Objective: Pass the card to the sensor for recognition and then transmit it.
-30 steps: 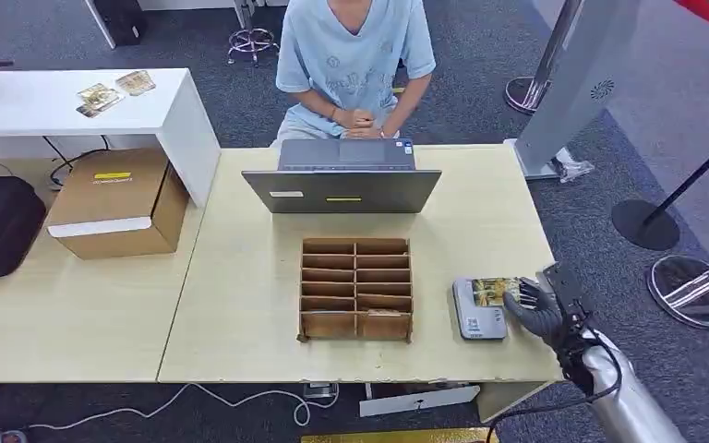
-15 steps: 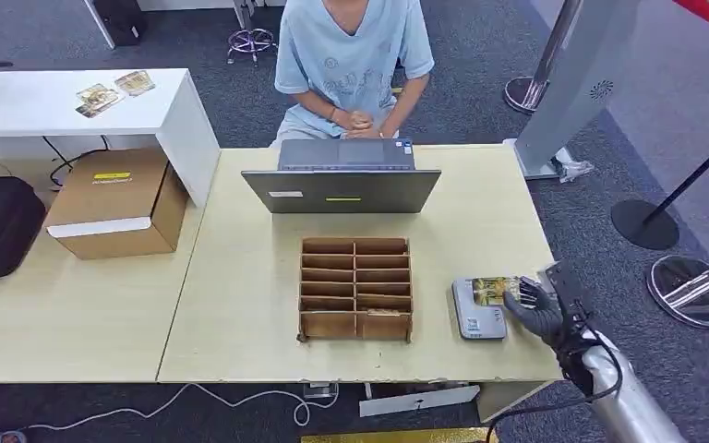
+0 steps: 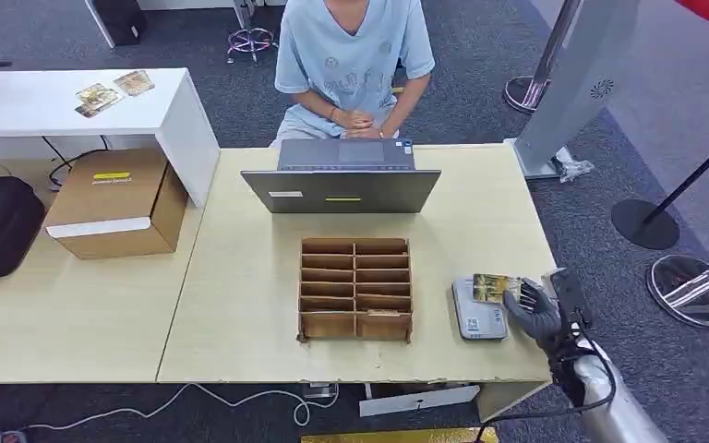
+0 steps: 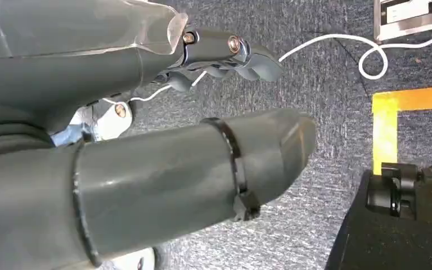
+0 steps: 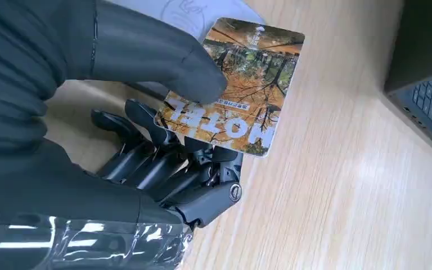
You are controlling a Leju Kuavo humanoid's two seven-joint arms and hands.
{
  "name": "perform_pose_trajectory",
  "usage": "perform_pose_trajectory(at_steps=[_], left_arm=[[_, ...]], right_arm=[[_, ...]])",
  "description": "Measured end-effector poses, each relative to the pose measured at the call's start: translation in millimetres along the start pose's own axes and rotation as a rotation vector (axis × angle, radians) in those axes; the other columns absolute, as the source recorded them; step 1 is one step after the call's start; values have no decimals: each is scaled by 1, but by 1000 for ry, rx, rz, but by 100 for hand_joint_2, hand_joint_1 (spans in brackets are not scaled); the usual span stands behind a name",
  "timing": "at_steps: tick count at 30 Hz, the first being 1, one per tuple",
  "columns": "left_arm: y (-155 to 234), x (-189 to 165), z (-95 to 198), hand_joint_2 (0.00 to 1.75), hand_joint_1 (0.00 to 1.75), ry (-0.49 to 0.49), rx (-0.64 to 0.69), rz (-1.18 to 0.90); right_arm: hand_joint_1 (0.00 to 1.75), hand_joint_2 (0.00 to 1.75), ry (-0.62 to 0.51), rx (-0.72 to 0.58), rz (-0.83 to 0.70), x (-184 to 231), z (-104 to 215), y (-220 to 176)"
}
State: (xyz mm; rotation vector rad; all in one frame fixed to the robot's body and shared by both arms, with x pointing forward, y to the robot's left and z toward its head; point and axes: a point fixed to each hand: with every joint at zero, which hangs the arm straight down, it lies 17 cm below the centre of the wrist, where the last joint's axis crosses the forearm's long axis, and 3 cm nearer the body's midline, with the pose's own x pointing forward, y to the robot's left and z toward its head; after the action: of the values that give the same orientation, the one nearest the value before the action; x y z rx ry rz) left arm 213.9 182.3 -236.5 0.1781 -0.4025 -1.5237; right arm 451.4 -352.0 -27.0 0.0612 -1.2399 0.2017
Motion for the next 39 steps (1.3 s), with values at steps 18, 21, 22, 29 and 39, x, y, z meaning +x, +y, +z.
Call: perform_pose_trajectory(at_steps=[18,21,22,29,39], left_arm=[[-7,-3,0,0,0,18,8,45],[-8,-3,0,0,0,18,7,52],[-8,-3,0,0,0,18,6,52],[-8,-3,0,0,0,18,6,53],[-7,-3,0,0,0,31,16,71]], right_arm=[[175,175,-148,6,37,35,-2,36],[175,175,-159,2,44,39,-3,38],[175,175,-162,-1,44,40,-3,38],[175,175,-165,-4,44,41,-3,38],[175,175,-267,-138,96,65,-3,24]])
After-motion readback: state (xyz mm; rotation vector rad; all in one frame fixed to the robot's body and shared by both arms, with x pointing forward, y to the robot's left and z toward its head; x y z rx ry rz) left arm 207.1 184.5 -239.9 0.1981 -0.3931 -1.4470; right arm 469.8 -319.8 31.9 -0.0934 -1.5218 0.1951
